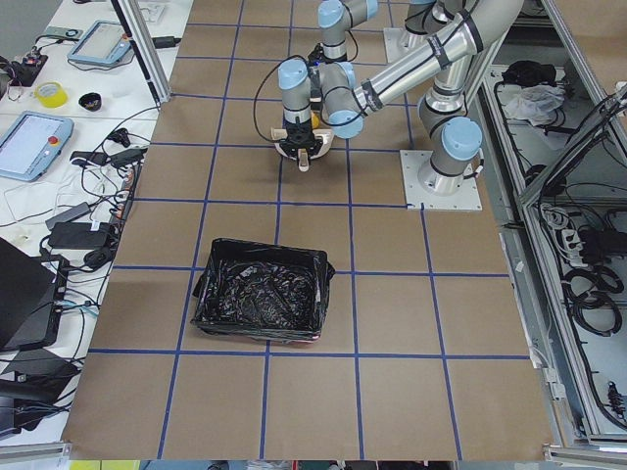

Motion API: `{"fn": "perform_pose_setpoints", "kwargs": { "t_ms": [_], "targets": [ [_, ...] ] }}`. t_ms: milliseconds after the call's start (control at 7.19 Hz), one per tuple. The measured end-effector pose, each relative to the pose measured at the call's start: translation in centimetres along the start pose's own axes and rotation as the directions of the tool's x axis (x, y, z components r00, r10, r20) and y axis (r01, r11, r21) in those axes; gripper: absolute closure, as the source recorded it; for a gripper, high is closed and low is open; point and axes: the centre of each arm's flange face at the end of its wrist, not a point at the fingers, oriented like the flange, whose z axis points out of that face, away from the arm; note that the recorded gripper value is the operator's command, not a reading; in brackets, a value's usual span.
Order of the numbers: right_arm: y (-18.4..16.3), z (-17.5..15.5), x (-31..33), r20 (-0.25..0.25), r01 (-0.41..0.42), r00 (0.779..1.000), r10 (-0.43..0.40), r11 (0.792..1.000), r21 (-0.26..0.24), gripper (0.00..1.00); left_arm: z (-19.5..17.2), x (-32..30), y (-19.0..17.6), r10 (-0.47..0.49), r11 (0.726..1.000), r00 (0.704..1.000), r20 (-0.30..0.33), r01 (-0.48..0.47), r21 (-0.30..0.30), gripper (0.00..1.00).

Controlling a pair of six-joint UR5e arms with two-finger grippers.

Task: Sweep and dump trash into bin
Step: 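Move the dustpan toward the yellow potato while the right gripper follows with the brush, then sweep the yellow potato into the dustpan with the right-held brush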

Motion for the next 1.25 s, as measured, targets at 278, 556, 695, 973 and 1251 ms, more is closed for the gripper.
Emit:
{"fn": "perform_pose_setpoints", "kwargs": {
  "t_ms": [278,556,695,973,1251],
  "targets": [
    [0.2,0.5,-3.2,0.02,-0.004,1.0,0.004,1.0,0.016,1.0,0.0,0.1,1.7,-0.011,1.0,1.0,-0.002,0.011,0.001,1.0],
    [0.3,0.2,-6.1,0.042,-0.021,0.999,0.02,0.999,0.024,1.0,-0.3,0.3,2.7,-0.03,1.0,0.999,-0.011,0.03,-0.005,1.0],
    [0.2,-0.1,-7.0,0.051,-0.028,0.998,0.027,0.999,0.027,1.0,-0.4,0.5,3.0,-0.031,0.999,0.999,-0.017,0.031,-0.02,1.0],
    [-0.2,-1.4,-6.7,0.022,-0.026,0.999,0.025,0.999,0.026,1.0,-0.7,1.4,3.8,-0.001,0.995,0.999,-0.034,-0.003,-0.095,1.0],
    [-1.2,-4.4,-4.2,-0.015,-0.008,1.0,0.008,1.0,0.019,1.0,-1.0,2.6,4.1,0.069,0.98,0.996,-0.062,-0.079,-0.181,1.0]
  ]
}}
